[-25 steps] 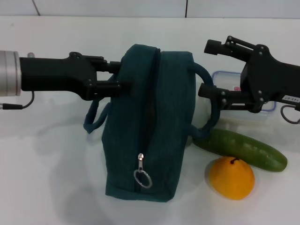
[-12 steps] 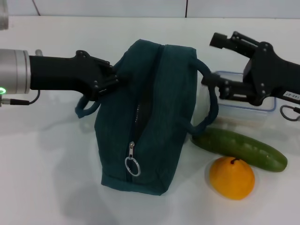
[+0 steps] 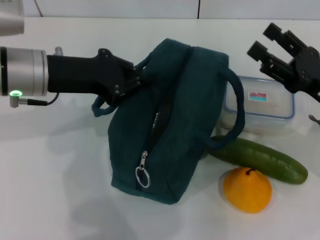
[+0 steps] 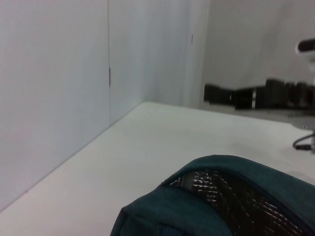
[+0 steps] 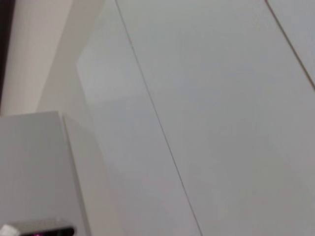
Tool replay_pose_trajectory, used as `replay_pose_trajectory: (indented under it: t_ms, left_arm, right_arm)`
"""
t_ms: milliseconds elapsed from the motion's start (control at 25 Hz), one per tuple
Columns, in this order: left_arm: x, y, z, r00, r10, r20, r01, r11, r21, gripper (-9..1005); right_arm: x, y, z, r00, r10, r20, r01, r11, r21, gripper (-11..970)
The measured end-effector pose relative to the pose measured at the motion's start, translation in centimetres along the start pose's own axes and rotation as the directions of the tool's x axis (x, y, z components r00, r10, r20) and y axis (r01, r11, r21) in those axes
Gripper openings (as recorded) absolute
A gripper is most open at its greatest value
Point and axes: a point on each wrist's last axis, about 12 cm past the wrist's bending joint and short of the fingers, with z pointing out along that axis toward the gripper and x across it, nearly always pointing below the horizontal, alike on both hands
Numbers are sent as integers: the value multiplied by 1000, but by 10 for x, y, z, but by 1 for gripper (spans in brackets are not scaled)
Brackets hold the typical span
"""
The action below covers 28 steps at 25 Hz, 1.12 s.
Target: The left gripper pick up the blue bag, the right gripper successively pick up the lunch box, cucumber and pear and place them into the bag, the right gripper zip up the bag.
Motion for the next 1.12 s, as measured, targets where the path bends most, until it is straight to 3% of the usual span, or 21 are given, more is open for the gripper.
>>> replay_pose_trajectory:
  t_ms: [320,680,1120]
  left_arm:
    - [3,4,4,999,-3,40,5,999,-37,45]
    - [-1,6,9,998,-5,65,7,999,-33,46]
    - [2,6,10,997,-55,51,56,998,-24,46]
  right_arm:
    - [-4,-5,-41,981,-54,-186,51,998,-25,869]
    - [7,3,-81,922,-57,-382,32,997,-73,869]
    - [18,-3,-98,882,15,-471,9,999,48,870]
